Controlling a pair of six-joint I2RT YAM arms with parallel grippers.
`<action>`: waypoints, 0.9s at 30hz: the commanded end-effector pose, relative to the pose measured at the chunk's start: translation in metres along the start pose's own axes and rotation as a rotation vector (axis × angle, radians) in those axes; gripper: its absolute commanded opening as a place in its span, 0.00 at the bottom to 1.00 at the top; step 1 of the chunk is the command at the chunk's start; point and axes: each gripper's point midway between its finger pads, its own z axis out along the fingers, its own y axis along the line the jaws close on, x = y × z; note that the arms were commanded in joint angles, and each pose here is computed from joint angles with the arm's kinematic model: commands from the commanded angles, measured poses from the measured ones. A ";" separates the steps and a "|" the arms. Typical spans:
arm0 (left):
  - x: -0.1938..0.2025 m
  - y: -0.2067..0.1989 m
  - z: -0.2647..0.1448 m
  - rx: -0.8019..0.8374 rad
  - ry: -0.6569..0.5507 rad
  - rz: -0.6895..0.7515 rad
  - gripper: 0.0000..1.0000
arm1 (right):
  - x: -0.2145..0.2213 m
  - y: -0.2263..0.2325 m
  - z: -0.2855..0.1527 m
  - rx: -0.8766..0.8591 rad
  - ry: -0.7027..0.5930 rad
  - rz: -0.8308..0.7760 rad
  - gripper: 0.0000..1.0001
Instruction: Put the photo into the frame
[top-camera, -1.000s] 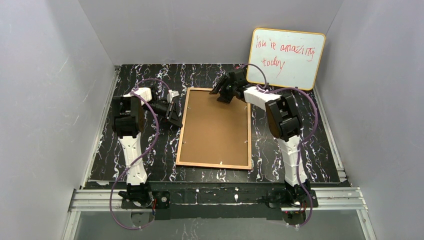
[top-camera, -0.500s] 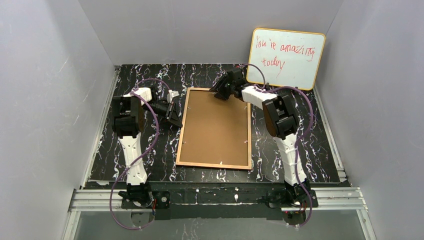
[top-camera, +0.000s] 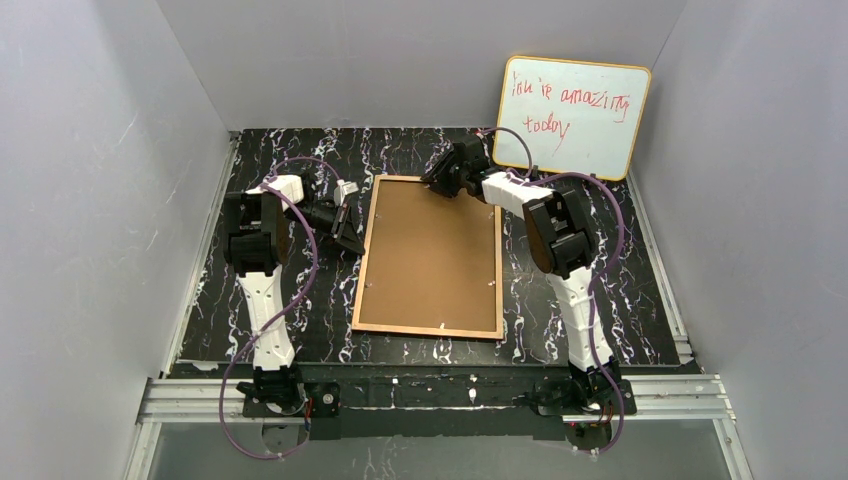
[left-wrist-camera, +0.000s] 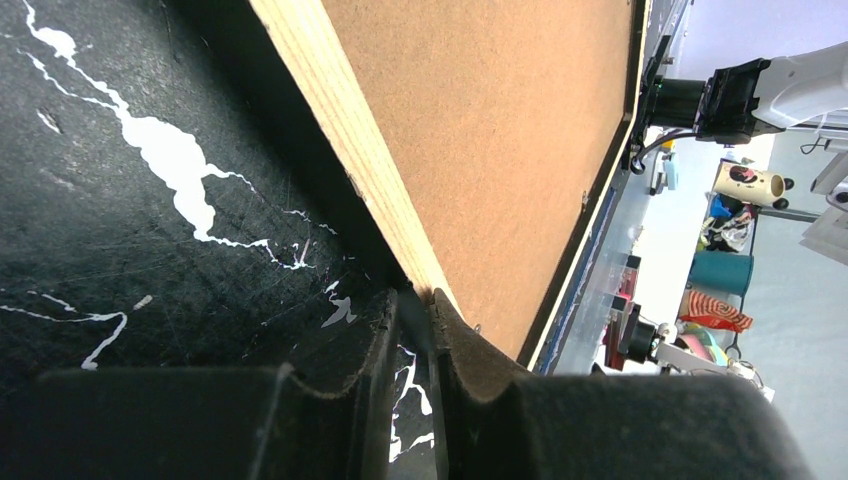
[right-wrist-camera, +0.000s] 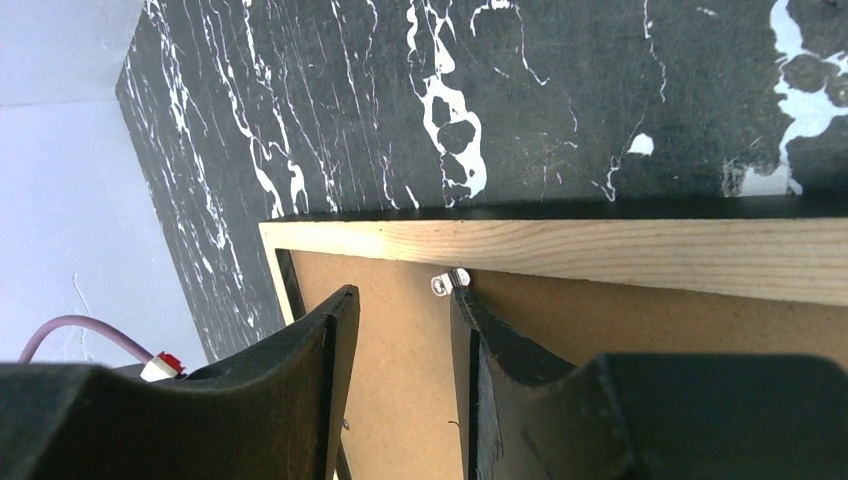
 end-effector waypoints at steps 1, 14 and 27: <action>0.024 0.029 0.014 -0.110 0.124 0.071 0.14 | -0.011 -0.002 0.010 0.007 -0.051 0.003 0.47; 0.025 0.030 0.015 -0.109 0.131 0.080 0.13 | 0.000 -0.001 0.020 -0.022 -0.030 0.069 0.45; 0.021 0.023 0.006 -0.115 0.121 0.088 0.14 | -0.031 0.029 -0.031 -0.014 -0.143 -0.071 0.65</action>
